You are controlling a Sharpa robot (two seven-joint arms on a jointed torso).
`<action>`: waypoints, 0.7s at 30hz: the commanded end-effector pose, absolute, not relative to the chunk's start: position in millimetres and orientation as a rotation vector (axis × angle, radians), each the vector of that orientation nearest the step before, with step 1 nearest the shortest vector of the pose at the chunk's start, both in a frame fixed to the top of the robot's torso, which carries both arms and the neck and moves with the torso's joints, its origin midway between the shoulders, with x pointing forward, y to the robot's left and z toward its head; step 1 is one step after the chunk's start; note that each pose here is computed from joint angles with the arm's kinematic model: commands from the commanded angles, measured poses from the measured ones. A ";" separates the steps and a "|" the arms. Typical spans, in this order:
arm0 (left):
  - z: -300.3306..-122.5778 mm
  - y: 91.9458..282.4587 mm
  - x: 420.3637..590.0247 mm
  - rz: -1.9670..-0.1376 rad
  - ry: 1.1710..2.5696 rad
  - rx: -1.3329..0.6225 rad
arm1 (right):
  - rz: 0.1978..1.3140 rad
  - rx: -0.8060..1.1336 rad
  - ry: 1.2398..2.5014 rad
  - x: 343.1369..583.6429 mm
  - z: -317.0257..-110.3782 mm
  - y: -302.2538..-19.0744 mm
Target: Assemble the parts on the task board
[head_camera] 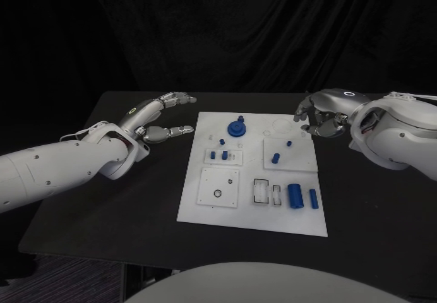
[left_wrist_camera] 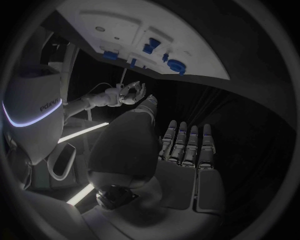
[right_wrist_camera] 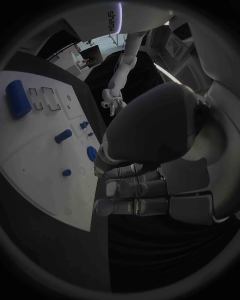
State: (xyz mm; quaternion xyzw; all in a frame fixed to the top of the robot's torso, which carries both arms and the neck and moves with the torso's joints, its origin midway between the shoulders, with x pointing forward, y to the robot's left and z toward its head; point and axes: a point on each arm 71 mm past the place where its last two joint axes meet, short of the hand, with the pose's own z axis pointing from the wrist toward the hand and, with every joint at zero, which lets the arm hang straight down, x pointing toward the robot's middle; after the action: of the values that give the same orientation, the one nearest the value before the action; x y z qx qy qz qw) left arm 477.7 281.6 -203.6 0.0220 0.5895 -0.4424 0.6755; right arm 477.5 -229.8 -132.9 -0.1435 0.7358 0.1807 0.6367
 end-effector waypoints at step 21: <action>-241.1 281.7 477.6 -1.687 1.350 -0.804 | 0.370 -0.392 1.688 479.6 -162.3 -235.9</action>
State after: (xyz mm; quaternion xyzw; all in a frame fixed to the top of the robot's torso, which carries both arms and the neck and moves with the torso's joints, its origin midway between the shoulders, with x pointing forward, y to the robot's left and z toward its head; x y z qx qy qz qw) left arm 479.9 285.2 -249.4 -0.3074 0.5951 -0.5950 0.4441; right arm 480.4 -235.6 -161.7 -0.1675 0.7433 0.1564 0.6285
